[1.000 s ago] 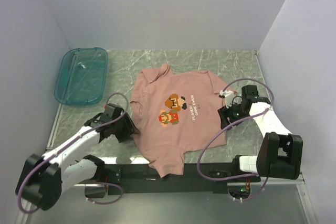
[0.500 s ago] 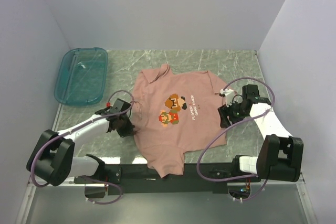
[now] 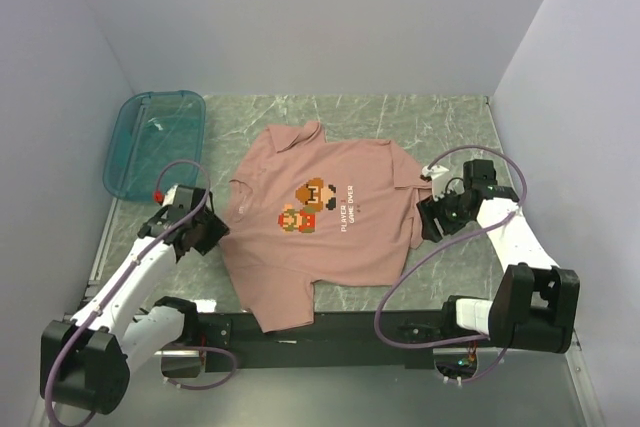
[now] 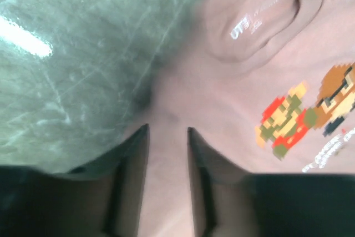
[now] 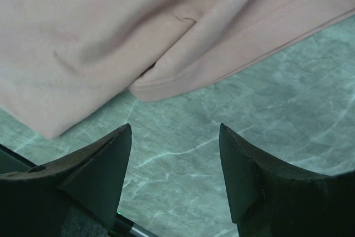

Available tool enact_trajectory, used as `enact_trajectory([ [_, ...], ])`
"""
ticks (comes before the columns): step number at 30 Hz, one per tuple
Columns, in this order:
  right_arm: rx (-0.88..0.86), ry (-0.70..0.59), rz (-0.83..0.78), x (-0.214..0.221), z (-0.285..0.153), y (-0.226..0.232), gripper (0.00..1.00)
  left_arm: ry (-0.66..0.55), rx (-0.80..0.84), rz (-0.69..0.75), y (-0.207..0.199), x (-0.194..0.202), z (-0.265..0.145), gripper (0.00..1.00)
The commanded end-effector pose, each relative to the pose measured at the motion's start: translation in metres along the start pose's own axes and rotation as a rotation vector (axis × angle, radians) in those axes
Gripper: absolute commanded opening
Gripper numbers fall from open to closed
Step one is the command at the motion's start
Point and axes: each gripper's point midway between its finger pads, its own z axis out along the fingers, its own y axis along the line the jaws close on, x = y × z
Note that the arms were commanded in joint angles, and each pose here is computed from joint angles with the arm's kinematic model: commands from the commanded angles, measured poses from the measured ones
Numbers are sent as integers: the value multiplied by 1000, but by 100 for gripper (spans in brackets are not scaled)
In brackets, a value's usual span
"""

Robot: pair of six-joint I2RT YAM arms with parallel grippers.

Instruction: Fold and stack the t-shirts

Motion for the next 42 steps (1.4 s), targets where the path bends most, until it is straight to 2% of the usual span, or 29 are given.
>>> enact_trajectory([
  [1, -15, -60, 24, -23, -4, -3, 71, 28, 57, 74, -16, -5, -17, 51],
  [2, -33, -65, 32, -25, -4, -1, 71, 26, 71, 90, -19, -6, -22, 60],
  [3, -63, -80, 37, -30, -3, 3, 71, 2, 109, 108, -29, -14, -31, 73],
  [5, -88, -74, 60, -34, 2, 2, 71, -43, 212, 193, -44, -23, -51, 83],
  [7, -84, -53, 88, -36, 10, -6, 69, -142, 377, 305, -69, -38, -82, 87],
  [8, -75, -44, 121, -37, 12, -10, 68, -147, 457, 350, -80, -36, -95, 87],
  [10, -73, -21, 161, -35, 17, -14, 64, -257, 591, 443, -98, -48, -127, 89],
  [13, -116, 31, 195, -25, 24, -11, 59, -347, 686, 544, -110, -55, -152, 90],
  [17, -137, 79, 190, -12, 26, -5, 57, -376, 729, 596, -115, -52, -147, 91],
  [20, -158, 111, 212, -7, 29, -2, 56, -353, 763, 603, -116, -43, -133, 90],
  [26, -181, 173, 236, -9, 41, 2, 57, -367, 773, 619, -119, -45, -135, 90],
  [31, -122, 218, 221, -8, 55, 2, 57, -393, 778, 617, -119, -48, -140, 90],
  [33, -106, 240, 210, -6, 58, 3, 53, -396, 779, 616, -118, -48, -140, 90],
  [35, -82, 261, 215, -2, 59, -1, 41, -399, 780, 616, -118, -48, -141, 90],
  [36, -76, 270, 214, 0, 58, -2, 29, -401, 780, 616, -118, -48, -141, 90],
  [38, -26, 286, 185, 0, 49, -10, 16, -403, 782, 616, -118, -48, -142, 90],
  [39, 2, 278, 173, -2, 43, -16, 6, -407, 785, 615, -118, -48, -143, 90],
  [40, 52, 244, 146, -15, 29, -26, 1, -409, 785, 615, -118, -48, -143, 90],
  [42, 175, 232, 119, -24, 7, -50, 0, -411, 788, 615, -118, -48, -144, 90],
])
